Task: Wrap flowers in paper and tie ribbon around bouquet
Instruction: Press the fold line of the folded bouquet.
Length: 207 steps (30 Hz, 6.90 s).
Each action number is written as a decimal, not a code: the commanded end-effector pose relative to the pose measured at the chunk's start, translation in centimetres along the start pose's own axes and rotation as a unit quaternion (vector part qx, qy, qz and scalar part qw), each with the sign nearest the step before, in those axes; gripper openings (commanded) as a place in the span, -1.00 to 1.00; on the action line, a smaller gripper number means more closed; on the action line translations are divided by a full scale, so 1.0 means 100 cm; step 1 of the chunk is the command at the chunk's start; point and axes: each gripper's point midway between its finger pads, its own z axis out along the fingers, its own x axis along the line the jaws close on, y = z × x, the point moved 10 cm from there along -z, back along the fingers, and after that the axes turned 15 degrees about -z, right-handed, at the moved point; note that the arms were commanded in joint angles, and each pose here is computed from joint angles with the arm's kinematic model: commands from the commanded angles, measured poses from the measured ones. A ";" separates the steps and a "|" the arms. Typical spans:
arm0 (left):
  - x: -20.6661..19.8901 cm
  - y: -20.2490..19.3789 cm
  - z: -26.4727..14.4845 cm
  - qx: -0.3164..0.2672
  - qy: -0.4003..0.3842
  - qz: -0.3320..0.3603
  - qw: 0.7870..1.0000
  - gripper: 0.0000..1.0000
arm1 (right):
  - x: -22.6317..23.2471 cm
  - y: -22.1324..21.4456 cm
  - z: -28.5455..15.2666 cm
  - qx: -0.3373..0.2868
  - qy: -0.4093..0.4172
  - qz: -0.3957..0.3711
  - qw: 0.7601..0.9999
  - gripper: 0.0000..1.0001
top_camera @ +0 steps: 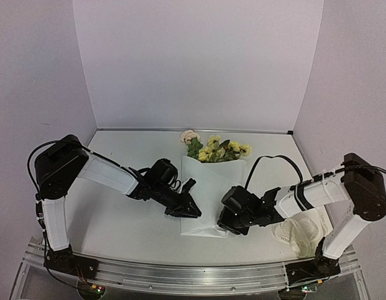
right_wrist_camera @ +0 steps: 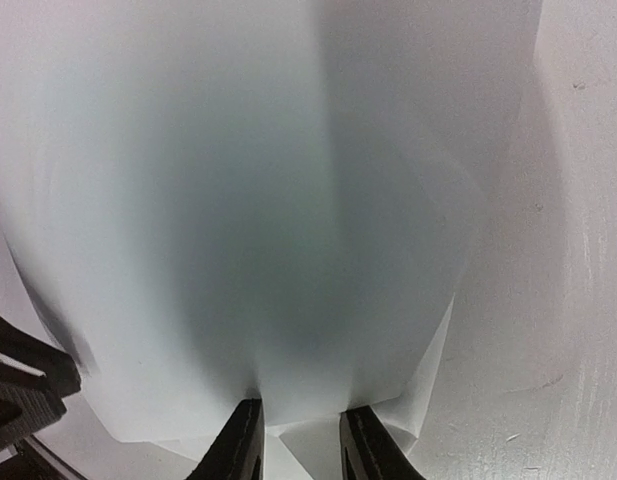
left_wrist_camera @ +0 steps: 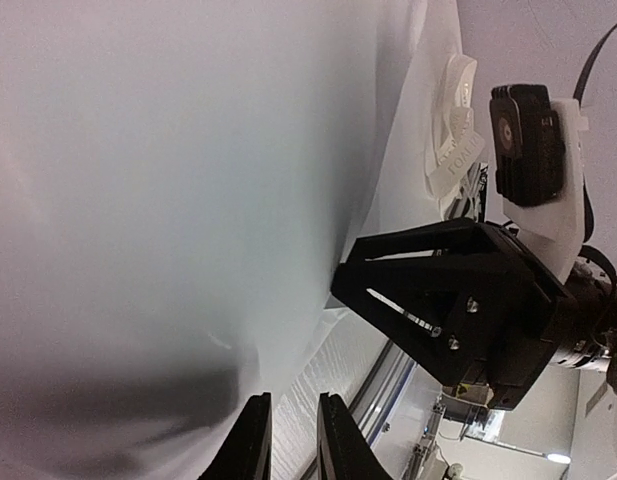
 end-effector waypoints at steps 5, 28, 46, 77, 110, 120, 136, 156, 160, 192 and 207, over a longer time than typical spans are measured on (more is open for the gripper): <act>-0.021 0.009 0.019 0.025 -0.040 0.035 0.998 -0.64 | 0.004 0.003 -0.001 -0.001 -0.028 0.004 1.000 -0.44; -0.015 0.026 0.036 0.004 -0.036 0.006 0.999 -0.64 | 0.026 0.023 -0.025 -0.005 0.047 -0.112 0.993 -0.47; -0.040 0.008 -0.009 0.001 -0.050 0.049 0.998 -0.44 | -0.021 0.008 0.031 0.015 0.003 -0.032 0.999 -0.83; 0.047 0.024 -0.028 -0.034 -0.102 -0.109 0.988 -0.54 | -0.027 0.005 0.027 0.029 -0.025 -0.052 0.998 -0.89; 0.069 0.120 -0.045 -0.141 -0.104 -0.205 0.963 -0.52 | -0.035 -0.001 0.027 0.037 -0.034 -0.059 0.997 -0.91; 0.072 0.174 -0.062 -0.163 -0.101 -0.195 0.962 -0.51 | -0.038 -0.002 0.026 0.037 -0.036 -0.059 0.997 -0.92; 0.065 0.256 -0.088 -0.200 -0.133 -0.178 0.954 -0.50 | -0.037 -0.003 0.027 0.041 -0.034 -0.059 0.997 -0.93; -0.010 0.084 -0.094 -0.086 -0.130 -0.046 0.987 -0.58 | -0.008 0.022 -0.010 0.003 0.008 -0.061 0.998 -0.91; -0.012 0.039 -0.058 -0.029 -0.127 -0.035 0.991 -0.66 | -0.009 0.022 -0.010 0.000 0.004 -0.060 0.998 -0.90; 0.057 -0.020 -0.005 0.027 0.042 -0.099 0.994 -0.68 | 0.000 0.025 -0.014 0.003 0.030 -0.049 0.998 -0.90; -0.033 0.020 0.028 0.071 -0.063 0.015 0.995 -0.63 | -0.020 0.008 -0.028 0.002 0.081 -0.011 0.997 -0.83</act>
